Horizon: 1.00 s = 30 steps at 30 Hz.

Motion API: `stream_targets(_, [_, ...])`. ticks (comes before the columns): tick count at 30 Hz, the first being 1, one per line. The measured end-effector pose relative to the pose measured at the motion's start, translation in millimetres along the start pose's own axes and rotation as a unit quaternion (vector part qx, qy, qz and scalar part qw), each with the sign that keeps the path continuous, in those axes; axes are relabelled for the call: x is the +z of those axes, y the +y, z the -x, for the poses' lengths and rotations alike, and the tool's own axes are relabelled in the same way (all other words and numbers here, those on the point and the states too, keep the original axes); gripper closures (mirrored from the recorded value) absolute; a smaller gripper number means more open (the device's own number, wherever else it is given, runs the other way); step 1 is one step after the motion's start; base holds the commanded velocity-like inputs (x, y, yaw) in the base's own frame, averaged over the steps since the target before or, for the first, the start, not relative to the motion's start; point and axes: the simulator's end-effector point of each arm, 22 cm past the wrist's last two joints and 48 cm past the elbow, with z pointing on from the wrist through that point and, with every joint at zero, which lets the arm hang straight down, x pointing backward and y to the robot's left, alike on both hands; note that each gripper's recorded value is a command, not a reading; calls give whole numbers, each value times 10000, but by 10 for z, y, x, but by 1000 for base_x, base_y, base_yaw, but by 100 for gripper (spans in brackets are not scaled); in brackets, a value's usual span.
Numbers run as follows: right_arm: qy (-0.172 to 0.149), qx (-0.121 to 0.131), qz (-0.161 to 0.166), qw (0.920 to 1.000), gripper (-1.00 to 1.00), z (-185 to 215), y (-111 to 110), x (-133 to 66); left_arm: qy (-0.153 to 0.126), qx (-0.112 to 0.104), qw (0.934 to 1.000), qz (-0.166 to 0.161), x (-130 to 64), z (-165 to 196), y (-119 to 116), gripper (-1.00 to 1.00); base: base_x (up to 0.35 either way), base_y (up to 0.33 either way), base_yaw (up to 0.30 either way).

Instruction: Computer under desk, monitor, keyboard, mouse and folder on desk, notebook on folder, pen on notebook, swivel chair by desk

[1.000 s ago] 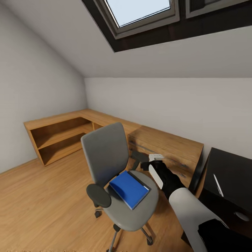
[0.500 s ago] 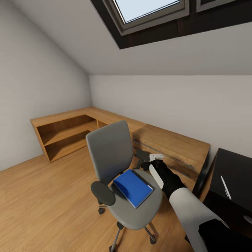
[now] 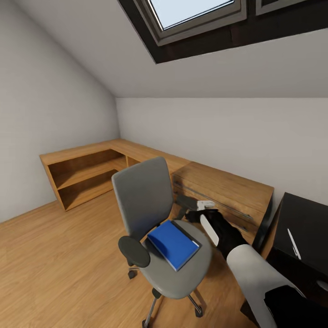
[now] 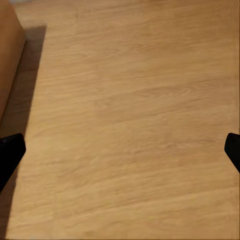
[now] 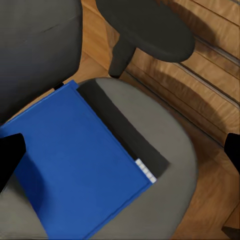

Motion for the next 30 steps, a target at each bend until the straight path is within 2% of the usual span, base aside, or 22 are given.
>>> stream_targets(2, [4,-2,179,9998,-100,-7,-6,6,-106,-39,9999,-28,100,124,-48,-100,0,0,0])
stream_targets(5, [6,1,353,9994,-100,-10,-12,8,-71,-64,9999,-49,219,208,-90,-100,0,0,0])
stream_targets(12, [19,46,685,9976,-100,-24,28,1,351,-98,9992,-160,664,562,-263,-100,0,0,0])
stream_targets(15, [23,53,739,9973,-100,-27,42,0,410,-138,9988,-222,823,849,-347,-100,0,0,0])
stream_targets(17, [25,59,768,9970,-100,-31,51,-1,330,-246,9986,-325,913,1226,-505,-100,0,0,0])
stream_targets(20, [24,60,787,9969,-100,-31,58,-1,214,-510,9971,-521,877,1738,-825,-100,0,0,0])
stream_targets(22, [24,63,796,9968,-100,-33,61,-2,316,-747,9940,-730,734,2125,-1109,-100,0,0,0])
stream_targets(23, [24,63,798,9968,-100,-33,62,-1,383,-781,9931,-781,693,2198,-1161,-100,0,0,0])
stream_targets(28, [23,68,808,9967,-100,-31,67,-2,907,-830,9875,-991,505,2324,-1329,-100,0,0,0])
stream_targets(30, [25,69,813,9967,-100,-34,73,-1,1216,-791,9842,-1017,478,2133,-1366,-100,0,0,0])
